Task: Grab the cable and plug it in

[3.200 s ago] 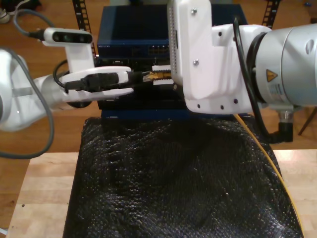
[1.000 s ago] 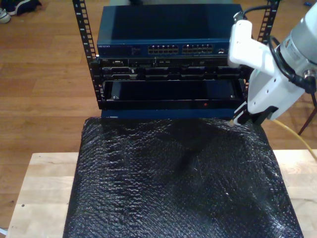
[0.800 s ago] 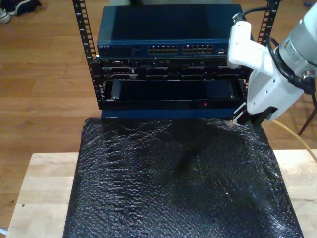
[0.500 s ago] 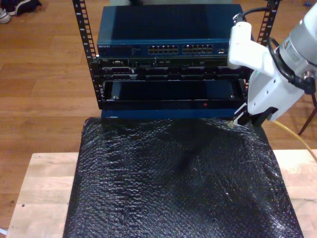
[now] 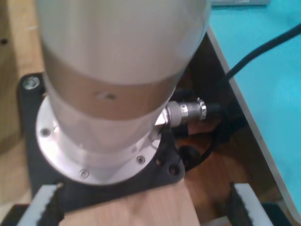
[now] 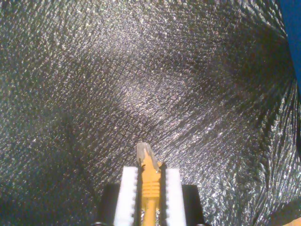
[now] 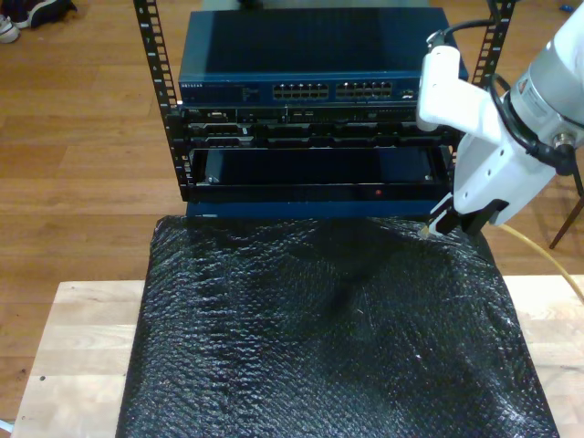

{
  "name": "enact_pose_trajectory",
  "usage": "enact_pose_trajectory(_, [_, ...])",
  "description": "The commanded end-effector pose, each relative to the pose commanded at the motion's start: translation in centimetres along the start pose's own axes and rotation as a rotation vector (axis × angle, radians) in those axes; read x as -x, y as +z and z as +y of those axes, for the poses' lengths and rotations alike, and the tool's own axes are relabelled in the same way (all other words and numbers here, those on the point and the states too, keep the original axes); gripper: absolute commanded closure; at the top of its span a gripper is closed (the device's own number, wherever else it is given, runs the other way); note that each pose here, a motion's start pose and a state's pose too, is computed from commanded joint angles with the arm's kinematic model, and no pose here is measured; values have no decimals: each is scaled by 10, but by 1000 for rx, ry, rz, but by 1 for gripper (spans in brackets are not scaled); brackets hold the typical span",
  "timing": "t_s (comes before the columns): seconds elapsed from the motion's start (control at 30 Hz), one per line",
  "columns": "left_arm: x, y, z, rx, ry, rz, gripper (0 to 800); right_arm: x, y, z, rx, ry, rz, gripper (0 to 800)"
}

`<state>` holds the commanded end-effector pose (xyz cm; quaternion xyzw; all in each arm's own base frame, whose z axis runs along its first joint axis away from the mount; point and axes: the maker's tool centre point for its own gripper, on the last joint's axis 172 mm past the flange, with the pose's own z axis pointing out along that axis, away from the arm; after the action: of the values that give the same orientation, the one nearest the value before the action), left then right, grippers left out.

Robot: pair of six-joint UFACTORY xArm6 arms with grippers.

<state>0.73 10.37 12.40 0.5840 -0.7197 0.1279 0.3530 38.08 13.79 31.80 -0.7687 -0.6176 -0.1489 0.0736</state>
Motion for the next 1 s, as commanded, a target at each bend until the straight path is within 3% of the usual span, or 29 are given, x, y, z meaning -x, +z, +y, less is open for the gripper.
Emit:
enact_pose_trajectory(0.3, [16,13,4,-82,26,-39,0,1,6,0,-7,3,-1,800])
enact_pose_trajectory(0.43, [36,23,6,-135,33,-115,0,4,16,1,-19,10,-5,800])
enact_pose_trajectory(0.57, [51,39,1,-145,66,-173,0,6,21,1,-24,15,-9,800])
enact_pose_trajectory(0.83, [64,59,-9,-166,58,-216,0,22,45,-17,-74,30,-33,800])
enact_pose_trajectory(1.0, [65,59,-9,-168,57,-219,0,11,39,3,4,20,-3,800])
